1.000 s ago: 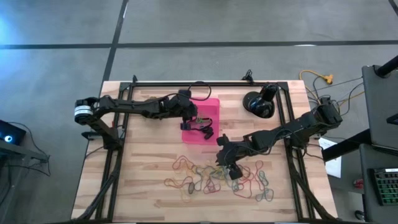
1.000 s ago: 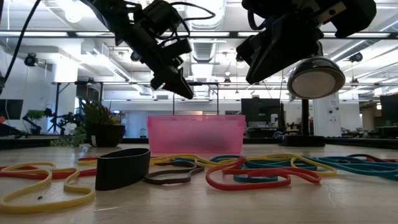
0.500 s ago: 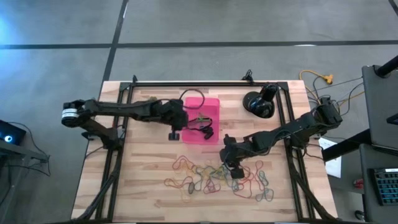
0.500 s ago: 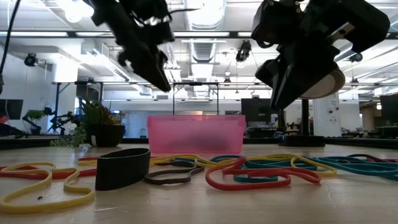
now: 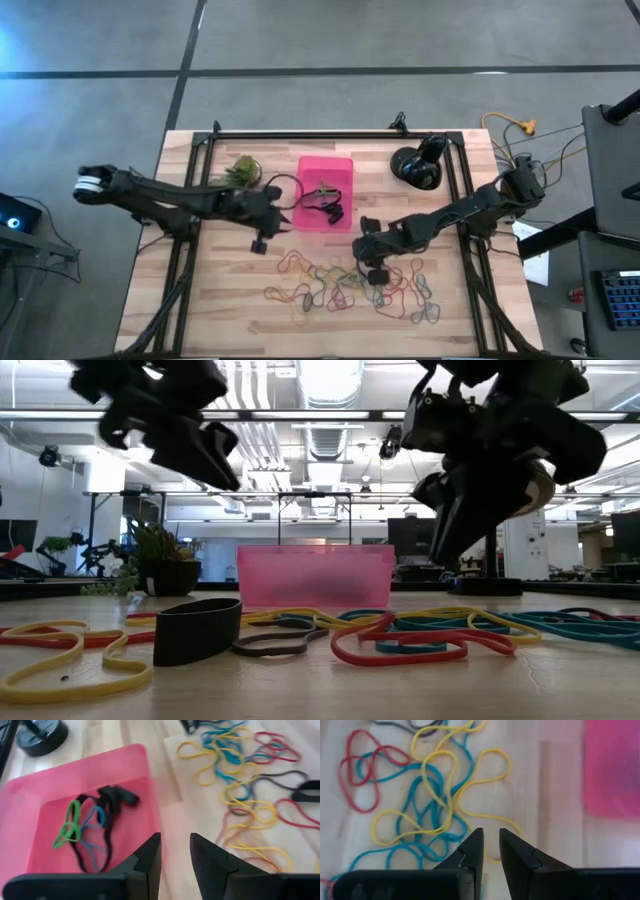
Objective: Pick and place rubber bands into bin
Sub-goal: Put the yellow rubber bands into the pink bin
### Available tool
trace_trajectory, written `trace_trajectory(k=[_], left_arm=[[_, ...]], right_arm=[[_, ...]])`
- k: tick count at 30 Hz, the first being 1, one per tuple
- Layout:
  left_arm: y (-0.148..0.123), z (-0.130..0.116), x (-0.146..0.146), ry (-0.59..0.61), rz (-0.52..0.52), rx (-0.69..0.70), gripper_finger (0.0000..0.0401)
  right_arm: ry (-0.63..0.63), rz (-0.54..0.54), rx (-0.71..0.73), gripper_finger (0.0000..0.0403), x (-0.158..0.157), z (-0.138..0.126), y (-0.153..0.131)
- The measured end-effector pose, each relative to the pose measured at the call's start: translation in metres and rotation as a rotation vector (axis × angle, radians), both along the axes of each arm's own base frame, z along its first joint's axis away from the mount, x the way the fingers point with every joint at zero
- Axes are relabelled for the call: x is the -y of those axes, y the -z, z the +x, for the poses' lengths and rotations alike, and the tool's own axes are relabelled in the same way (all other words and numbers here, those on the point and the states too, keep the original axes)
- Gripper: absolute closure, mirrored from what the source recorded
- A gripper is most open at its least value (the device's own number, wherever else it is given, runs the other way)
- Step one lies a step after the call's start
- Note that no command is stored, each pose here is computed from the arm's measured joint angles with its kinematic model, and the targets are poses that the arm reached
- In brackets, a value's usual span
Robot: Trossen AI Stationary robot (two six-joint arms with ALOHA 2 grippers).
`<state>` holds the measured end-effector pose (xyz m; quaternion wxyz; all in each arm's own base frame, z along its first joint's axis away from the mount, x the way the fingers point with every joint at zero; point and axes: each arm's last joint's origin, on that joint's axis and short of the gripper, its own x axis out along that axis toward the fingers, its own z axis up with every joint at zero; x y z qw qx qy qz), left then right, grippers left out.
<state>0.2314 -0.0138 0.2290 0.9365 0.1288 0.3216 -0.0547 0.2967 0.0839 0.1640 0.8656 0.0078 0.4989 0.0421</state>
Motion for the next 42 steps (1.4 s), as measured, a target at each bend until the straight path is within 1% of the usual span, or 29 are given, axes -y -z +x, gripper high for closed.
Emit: trace_trajectory(k=[3, 5, 8, 11, 16, 22, 29, 36, 39, 42], left_arm=[[0.006, -0.008, 0.004, 0.022, -0.006, 0.070, 0.0315], [0.009, -0.014, 0.004, 0.025, -0.005, 0.076, 0.0315], [0.007, -0.022, 0.003, 0.021, -0.008, 0.107, 0.0315], [0.004, -0.026, 0.003, 0.020, -0.010, 0.132, 0.0315], [0.001, -0.027, 0.003, 0.021, -0.012, 0.150, 0.0315], [0.004, -0.025, 0.003, 0.022, -0.009, 0.133, 0.0315], [0.004, -0.025, 0.003, 0.021, -0.009, 0.132, 0.0315], [0.004, -0.025, 0.003, 0.021, -0.009, 0.132, 0.0315], [0.005, -0.025, 0.003, 0.022, -0.008, 0.131, 0.0315], [0.005, -0.025, 0.003, 0.022, -0.008, 0.131, 0.0315]], right_arm=[[0.007, 0.052, 0.006, 0.0346, -0.002, 0.001, -0.001], [0.018, 0.069, 0.015, 0.0346, -0.003, 0.002, -0.002], [0.016, 0.088, 0.060, 0.0346, -0.006, 0.006, -0.002], [-0.003, 0.107, 0.083, 0.0346, -0.011, 0.011, 0.003], [-0.034, 0.168, 0.008, 0.0346, -0.016, 0.014, 0.022], [-0.022, 0.156, 0.002, 0.0344, -0.016, 0.015, 0.026], [0.008, 0.124, 0.003, 0.0317, -0.016, 0.015, 0.029], [0.035, 0.130, -0.028, 0.0297, -0.016, 0.016, 0.039], [0.036, 0.130, -0.031, 0.0294, -0.017, 0.017, 0.040], [0.037, 0.128, -0.032, 0.0300, -0.017, 0.017, 0.040]])
